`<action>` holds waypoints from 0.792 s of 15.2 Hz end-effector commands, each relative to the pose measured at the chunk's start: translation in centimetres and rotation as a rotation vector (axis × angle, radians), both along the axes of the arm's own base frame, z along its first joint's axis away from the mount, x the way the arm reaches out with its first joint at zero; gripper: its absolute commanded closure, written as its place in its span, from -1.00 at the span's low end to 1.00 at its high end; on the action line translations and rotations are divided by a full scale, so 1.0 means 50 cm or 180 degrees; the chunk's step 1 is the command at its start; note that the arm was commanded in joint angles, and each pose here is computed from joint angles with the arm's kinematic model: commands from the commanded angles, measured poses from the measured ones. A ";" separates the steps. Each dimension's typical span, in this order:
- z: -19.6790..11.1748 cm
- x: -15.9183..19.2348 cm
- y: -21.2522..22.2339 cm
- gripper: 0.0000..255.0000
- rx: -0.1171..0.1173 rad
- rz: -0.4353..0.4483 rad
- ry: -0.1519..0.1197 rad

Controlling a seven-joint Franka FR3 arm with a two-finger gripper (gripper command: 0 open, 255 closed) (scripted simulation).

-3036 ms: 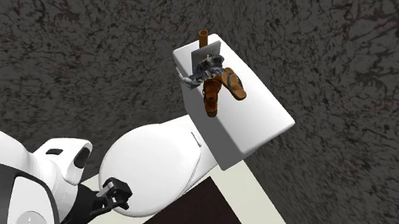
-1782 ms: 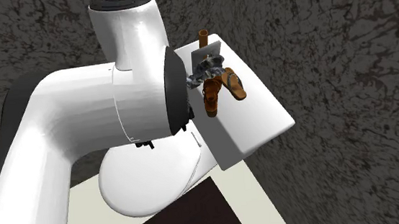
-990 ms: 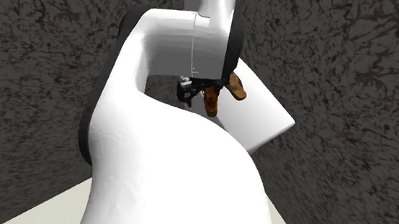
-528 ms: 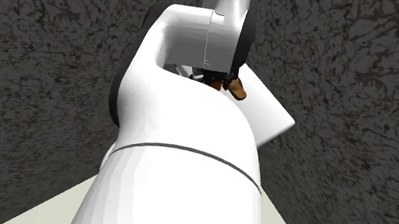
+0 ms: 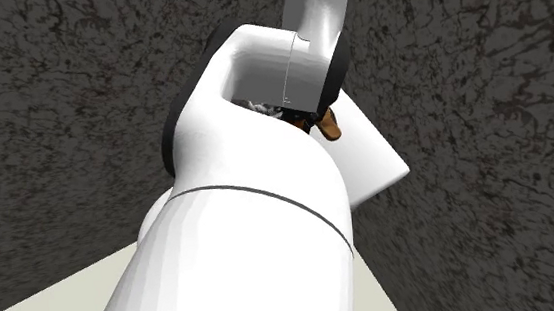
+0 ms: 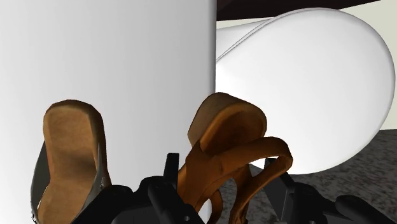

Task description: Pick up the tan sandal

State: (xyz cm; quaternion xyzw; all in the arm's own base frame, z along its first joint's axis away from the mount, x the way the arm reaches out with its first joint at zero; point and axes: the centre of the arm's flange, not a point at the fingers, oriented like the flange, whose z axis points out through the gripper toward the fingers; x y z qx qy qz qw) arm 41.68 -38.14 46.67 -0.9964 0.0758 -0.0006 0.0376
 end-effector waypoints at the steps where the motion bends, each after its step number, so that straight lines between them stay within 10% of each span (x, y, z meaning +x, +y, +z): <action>1: -0.001 0.000 0.000 1.00 0.0000 0.0000 0.0002; 12: 0.051 0.000 0.001 1.00 0.0000 0.0001 0.0001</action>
